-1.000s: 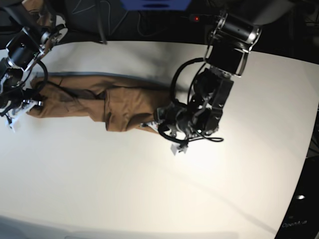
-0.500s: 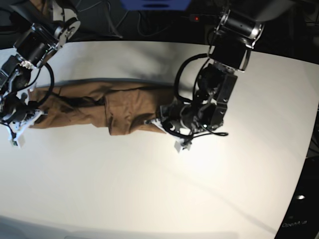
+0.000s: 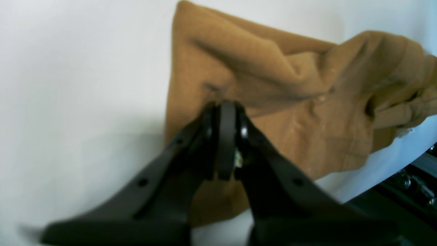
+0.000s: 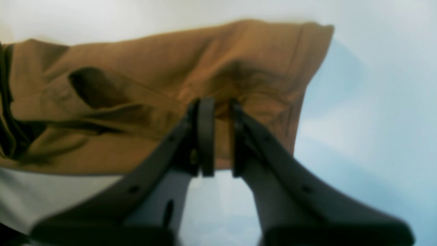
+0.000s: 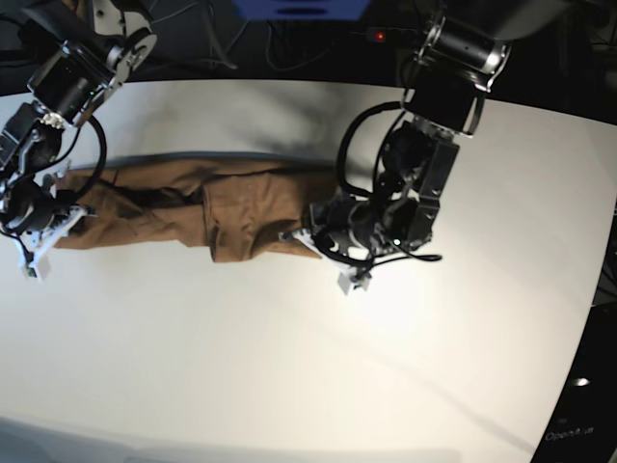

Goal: Fold the T-shirt properly

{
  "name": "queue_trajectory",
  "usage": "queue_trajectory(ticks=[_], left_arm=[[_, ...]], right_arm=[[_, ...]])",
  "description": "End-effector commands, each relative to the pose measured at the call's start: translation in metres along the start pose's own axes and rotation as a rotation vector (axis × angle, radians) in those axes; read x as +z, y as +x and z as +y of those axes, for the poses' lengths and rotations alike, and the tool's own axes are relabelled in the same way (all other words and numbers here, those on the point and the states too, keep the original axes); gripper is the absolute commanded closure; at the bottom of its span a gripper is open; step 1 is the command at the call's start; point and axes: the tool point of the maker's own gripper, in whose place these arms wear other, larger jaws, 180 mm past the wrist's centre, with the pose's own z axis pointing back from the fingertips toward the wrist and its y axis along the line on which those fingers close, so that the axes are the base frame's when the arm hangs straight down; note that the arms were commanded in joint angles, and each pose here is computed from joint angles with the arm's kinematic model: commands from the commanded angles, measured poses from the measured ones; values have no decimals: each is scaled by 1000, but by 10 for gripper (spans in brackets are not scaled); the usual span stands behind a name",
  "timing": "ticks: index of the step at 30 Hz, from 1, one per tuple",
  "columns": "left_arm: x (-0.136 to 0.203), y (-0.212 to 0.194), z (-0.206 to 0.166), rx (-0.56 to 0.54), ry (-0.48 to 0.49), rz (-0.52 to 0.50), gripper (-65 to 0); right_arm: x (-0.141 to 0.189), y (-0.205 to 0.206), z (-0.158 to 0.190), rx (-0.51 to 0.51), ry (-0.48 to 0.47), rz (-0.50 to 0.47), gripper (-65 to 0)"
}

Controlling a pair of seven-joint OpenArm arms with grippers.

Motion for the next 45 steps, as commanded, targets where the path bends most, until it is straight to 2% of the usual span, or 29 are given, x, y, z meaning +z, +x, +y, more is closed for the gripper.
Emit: queue_trajectory(ticks=[1,9,10,14,17,21,26,45], left_arm=[[-1,-9,17,3,69,37,-22],[-1,-11,18,4,69,40,-22],[-1,-11,18,4,69,40,-22],[-1,-12,18,5,69,45,-22],[-1,-12,18,4,70,45,-22],[-2,-13,18,5,70,49,-22],[-2,-13,18,5,70,51,-22],[-3,-20,21,13,73,64,-22]], right_arm=[[10,18,-6,17,-18,-52,-59],[11,19,-17,19,-33,-39,-86],[11,23,-19,12,-33,-43,-110],[-1,23,-28,-28,5,-3,-274],[-10,20,-33,-99,48,10,-329],[-5,33,-47,-164,60,-29,-332],[0,49,-49,-182,66,-73,-335],[-1,42,-52,-217,70,-77,-337]])
